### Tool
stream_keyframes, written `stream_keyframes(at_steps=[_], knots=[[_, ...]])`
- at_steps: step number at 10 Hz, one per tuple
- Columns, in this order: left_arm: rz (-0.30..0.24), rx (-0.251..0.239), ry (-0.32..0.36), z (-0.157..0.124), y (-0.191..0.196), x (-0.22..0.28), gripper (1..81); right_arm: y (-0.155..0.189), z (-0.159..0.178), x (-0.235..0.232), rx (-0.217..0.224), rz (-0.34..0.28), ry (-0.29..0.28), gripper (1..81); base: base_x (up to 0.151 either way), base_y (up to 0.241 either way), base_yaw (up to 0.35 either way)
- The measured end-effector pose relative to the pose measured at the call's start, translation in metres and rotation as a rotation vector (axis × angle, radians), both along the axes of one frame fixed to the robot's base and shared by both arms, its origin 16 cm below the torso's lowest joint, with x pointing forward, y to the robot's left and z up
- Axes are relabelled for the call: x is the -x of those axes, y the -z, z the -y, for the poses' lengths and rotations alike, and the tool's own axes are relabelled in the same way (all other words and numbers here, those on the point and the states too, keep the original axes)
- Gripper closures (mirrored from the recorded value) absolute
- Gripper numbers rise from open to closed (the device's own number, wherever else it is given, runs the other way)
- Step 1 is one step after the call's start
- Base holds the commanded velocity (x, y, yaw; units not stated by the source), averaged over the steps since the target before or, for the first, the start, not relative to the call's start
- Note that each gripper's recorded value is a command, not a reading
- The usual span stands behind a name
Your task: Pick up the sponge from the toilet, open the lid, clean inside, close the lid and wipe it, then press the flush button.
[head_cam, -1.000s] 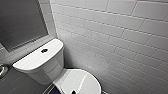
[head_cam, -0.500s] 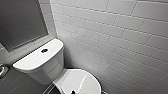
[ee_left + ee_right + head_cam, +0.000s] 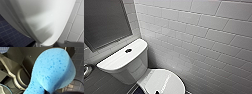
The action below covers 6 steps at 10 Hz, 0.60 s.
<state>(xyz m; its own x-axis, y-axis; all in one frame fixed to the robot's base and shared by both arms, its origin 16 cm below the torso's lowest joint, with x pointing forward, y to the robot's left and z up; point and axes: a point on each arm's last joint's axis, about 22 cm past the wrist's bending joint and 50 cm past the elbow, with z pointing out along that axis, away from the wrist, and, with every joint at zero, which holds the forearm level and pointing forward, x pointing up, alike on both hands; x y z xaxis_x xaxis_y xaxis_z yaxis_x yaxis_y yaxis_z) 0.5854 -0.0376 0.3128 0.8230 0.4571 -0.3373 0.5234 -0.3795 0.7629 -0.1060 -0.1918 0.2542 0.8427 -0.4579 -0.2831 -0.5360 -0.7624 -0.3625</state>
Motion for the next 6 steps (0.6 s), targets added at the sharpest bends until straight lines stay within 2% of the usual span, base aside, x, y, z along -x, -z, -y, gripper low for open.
stream_keyframes(at_steps=[6], knots=[[0.016,-0.003,-0.022,-0.0028,-0.0009,0.0021,1.0,-0.0015,-0.0065,-0.0026,-0.013,0.002,0.005,81.1,0.000,0.000,0.000]])
